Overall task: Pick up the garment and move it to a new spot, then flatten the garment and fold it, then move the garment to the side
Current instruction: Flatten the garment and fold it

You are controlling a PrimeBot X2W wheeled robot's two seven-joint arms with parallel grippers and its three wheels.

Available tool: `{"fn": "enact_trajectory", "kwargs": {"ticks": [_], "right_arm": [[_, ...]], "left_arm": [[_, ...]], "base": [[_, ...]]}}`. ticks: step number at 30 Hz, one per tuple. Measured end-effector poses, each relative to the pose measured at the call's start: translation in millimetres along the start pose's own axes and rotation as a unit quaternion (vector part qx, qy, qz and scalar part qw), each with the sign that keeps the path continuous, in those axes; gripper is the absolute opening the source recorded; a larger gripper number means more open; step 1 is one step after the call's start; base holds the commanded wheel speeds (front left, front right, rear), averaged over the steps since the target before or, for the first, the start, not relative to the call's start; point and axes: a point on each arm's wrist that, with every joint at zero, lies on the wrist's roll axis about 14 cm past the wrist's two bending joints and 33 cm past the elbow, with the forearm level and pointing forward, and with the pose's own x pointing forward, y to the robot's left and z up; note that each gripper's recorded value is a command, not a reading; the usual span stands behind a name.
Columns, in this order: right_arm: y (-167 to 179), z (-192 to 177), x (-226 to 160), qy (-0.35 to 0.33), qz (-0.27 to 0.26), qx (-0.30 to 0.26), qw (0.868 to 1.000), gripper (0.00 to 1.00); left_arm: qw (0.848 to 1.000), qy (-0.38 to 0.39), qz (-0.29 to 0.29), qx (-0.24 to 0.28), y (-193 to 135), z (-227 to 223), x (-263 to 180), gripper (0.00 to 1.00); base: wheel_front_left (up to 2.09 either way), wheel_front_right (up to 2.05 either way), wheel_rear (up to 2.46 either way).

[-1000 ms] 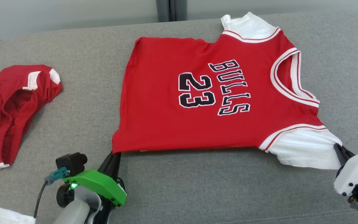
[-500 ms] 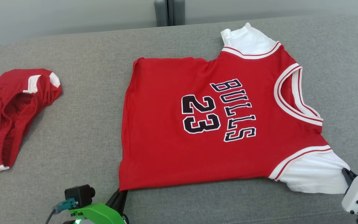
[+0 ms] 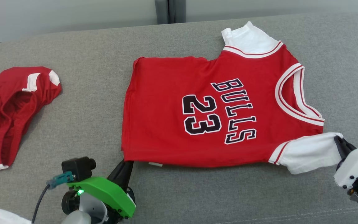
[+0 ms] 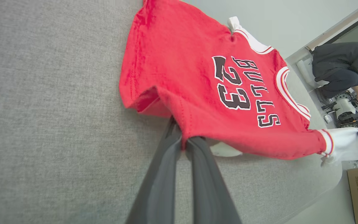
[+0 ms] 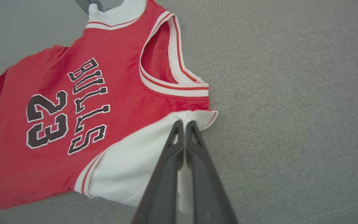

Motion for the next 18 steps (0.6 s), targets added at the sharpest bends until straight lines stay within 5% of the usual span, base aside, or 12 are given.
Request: {"fn": "enact_trajectory", "kwargs": {"ticks": [18], "right_arm": [[32.0,38.8,69.6,0.029,0.036,-0.055,0.997,0.0]], "left_arm": [[0.997,0.064,0.037,0.037,20.2,9.7,62.8,0.0]], "base": [[0.0,0.0,0.0]]}}
